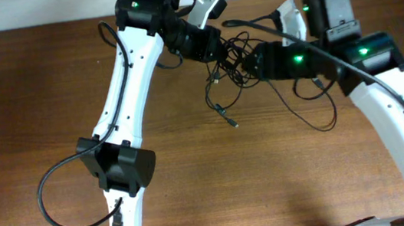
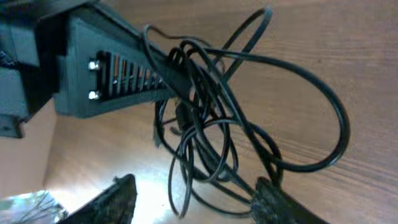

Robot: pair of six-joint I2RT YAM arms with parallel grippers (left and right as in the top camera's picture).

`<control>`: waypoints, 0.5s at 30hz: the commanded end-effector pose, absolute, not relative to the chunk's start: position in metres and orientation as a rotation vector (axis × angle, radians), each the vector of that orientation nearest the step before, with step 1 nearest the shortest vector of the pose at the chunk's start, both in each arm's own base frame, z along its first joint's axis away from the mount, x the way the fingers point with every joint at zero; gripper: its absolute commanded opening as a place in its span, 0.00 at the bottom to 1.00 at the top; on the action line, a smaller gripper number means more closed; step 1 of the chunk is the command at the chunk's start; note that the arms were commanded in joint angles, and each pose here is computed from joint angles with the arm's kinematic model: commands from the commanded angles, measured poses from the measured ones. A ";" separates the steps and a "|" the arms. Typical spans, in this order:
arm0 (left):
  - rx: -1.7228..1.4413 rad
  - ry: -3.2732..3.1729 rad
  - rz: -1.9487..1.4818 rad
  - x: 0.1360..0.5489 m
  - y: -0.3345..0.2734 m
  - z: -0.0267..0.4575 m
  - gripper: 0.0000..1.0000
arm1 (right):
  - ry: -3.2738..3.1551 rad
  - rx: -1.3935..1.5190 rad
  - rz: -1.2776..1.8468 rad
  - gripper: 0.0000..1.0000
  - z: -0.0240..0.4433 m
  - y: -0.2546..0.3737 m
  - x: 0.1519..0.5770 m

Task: Untangle cables

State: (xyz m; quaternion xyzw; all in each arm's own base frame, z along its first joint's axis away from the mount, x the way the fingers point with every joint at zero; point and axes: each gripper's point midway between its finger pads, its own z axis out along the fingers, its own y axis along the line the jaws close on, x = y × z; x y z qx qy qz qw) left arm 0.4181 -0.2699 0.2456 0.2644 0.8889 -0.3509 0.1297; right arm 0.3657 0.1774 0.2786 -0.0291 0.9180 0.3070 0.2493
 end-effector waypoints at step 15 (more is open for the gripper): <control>0.626 2.482 -1.442 0.405 -0.254 0.296 0.00 | 2.497 0.095 0.648 0.04 0.244 0.179 0.418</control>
